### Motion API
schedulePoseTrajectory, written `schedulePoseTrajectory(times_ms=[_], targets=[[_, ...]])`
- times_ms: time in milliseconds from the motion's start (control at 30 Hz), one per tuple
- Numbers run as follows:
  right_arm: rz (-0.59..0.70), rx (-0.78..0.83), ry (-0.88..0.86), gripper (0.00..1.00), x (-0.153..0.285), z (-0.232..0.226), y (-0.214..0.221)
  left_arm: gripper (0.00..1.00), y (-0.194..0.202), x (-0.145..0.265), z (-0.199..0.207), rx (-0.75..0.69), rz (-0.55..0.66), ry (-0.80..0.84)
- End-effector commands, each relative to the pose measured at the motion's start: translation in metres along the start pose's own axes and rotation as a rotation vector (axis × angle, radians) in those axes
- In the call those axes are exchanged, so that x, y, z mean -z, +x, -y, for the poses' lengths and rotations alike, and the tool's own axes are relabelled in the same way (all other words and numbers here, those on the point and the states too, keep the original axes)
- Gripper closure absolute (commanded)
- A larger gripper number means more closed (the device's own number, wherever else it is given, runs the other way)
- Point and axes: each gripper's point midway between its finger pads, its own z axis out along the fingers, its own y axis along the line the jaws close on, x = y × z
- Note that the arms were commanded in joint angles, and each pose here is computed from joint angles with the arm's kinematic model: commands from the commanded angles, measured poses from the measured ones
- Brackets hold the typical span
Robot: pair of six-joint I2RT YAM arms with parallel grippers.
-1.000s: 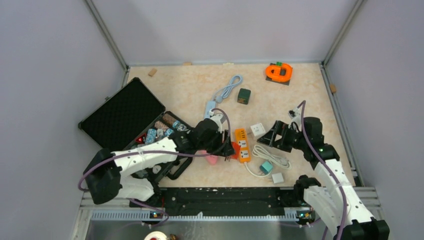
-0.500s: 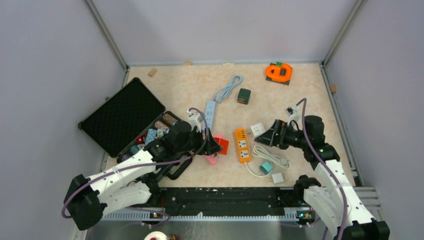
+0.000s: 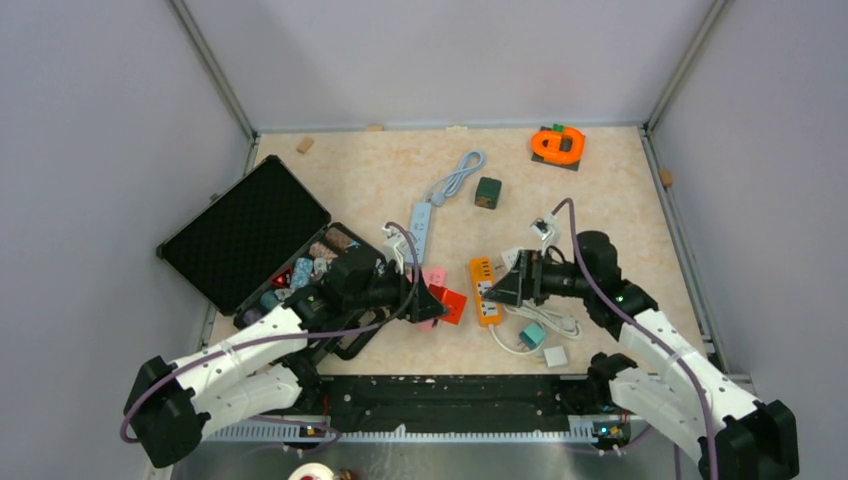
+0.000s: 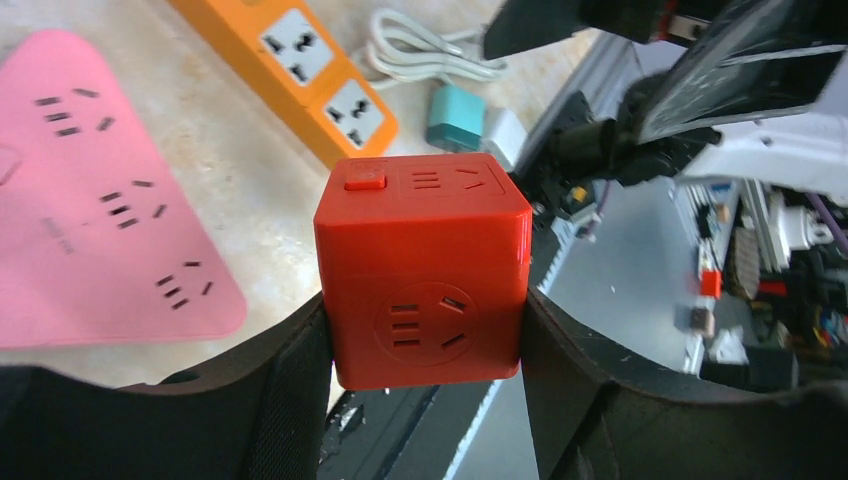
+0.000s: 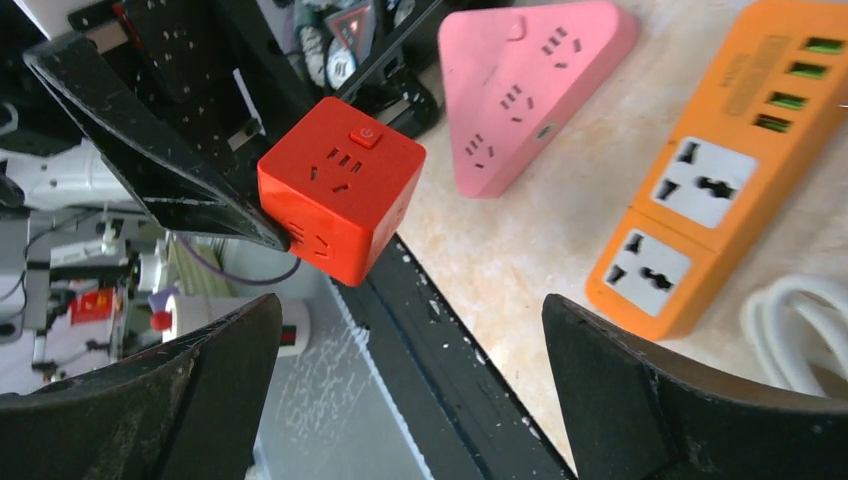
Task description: Insert the plug
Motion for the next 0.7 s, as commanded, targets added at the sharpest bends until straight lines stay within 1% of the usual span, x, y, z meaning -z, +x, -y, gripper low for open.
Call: schedulePoseTrajectory(times_ms=[0, 100, 200, 267, 367, 500, 600, 667], targets=[[-0.021, 0.097, -0.109, 0.01, -0.014, -0.027, 0.002, 0.91, -0.007, 0.005, 0.041, -0.096, 0.005, 0.222], [-0.058, 0.111, -0.129, 0.02, -0.021, -0.033, 0.008, 0.93, -0.004, 0.005, 0.045, -0.098, -0.022, 0.246], [-0.072, 0.081, -0.096, 0.03, -0.026, -0.032, 0.009, 0.96, -0.005, 0.004, 0.039, -0.095, -0.023, 0.207], [-0.067, 0.034, -0.048, 0.03, -0.028, -0.027, 0.006, 1.00, -0.006, 0.003, 0.028, -0.099, -0.021, 0.136], [-0.070, -0.029, 0.020, 0.03, -0.030, -0.020, 0.003, 1.00, -0.013, 0.003, 0.004, -0.131, -0.004, -0.017], [-0.091, -0.078, 0.047, 0.02, -0.036, -0.020, -0.001, 1.00, -0.014, 0.004, -0.009, -0.236, -0.031, -0.147], [-0.126, -0.125, 0.037, 0.02, -0.044, -0.021, 0.001, 0.99, -0.012, 0.005, -0.009, -0.349, -0.066, -0.207], [-0.158, -0.145, 0.018, 0.02, -0.051, -0.022, 0.005, 0.99, -0.014, 0.006, -0.005, -0.409, -0.068, -0.226]])
